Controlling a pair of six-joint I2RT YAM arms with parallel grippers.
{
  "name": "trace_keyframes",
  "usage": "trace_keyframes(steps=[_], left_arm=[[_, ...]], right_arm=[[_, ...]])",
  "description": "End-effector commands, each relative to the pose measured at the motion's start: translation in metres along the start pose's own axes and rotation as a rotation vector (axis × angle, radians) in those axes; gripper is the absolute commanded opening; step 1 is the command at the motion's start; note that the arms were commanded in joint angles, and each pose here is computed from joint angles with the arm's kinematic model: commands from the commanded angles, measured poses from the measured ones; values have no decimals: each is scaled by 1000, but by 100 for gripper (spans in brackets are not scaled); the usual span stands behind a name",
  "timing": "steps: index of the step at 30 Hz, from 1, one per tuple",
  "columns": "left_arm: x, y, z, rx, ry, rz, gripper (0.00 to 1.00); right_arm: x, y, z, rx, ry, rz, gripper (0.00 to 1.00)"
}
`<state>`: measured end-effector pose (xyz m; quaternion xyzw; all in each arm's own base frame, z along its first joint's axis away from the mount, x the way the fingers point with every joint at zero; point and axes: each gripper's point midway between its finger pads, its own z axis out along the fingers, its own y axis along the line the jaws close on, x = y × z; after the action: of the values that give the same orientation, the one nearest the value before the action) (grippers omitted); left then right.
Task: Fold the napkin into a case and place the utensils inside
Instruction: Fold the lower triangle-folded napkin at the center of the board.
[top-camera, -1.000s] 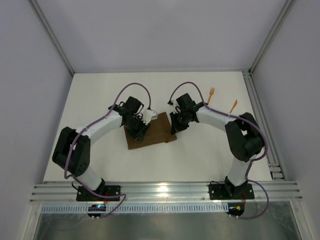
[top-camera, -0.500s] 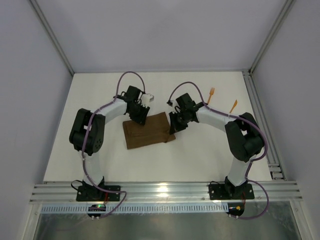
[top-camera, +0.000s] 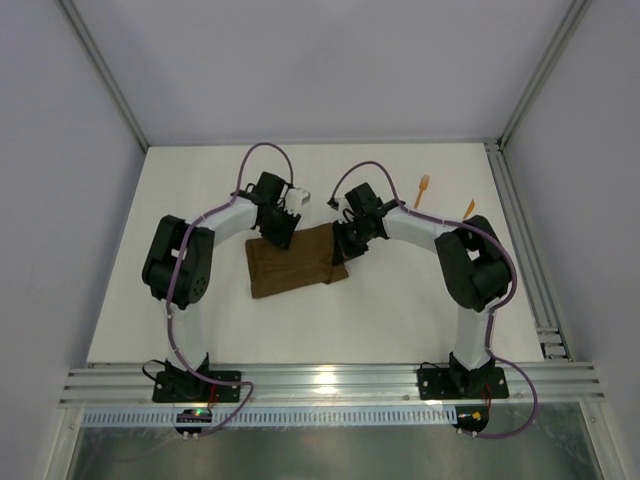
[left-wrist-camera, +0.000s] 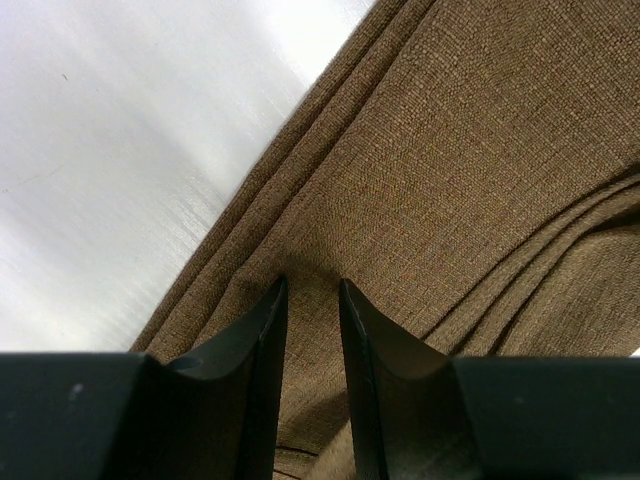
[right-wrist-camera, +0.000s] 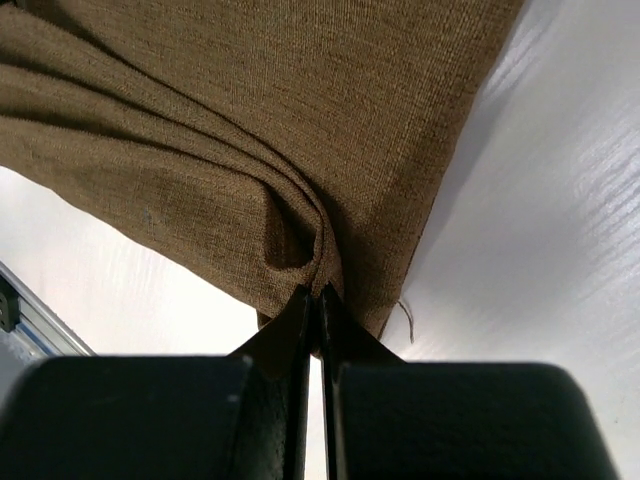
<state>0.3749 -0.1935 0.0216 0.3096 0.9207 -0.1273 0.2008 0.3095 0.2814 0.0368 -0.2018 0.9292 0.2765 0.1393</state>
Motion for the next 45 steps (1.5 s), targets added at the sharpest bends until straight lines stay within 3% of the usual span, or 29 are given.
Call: trace_keyframes(steps=[1, 12, 17, 21, 27, 30, 36, 39, 43, 45], left_arm=[[11, -6, 7, 18, 42, 13, 29], [-2, -6, -9, 10, 4, 35, 30], [-25, -17, -50, 34, -62, 78, 33], [-36, -37, -107, 85, -145, 166, 36], [32, -67, -138, 211, 19, 212, 52], [72, -66, -126, 182, 142, 250, 52], [101, -64, -100, 119, 229, 322, 53], [104, -57, -91, 82, 246, 323, 47], [94, -52, -88, 42, 212, 310, 24], [90, -51, -91, 33, 192, 306, 22]], right_arm=[[-25, 13, 2, -43, -57, -12, 3], [-23, -10, 11, 28, -57, 57, 3], [-22, -9, 13, 20, -62, 67, 3], [-18, -11, 17, 14, -53, 79, 3], [-18, -10, 19, 3, -60, 86, 3], [-18, -9, 20, -3, -62, 84, 3], [-13, -11, 22, 0, -50, 87, 3], [-11, -11, 22, 0, -45, 87, 3], [-10, -12, 21, 4, -42, 80, 3], [-9, -13, 21, 6, -39, 77, 3]])
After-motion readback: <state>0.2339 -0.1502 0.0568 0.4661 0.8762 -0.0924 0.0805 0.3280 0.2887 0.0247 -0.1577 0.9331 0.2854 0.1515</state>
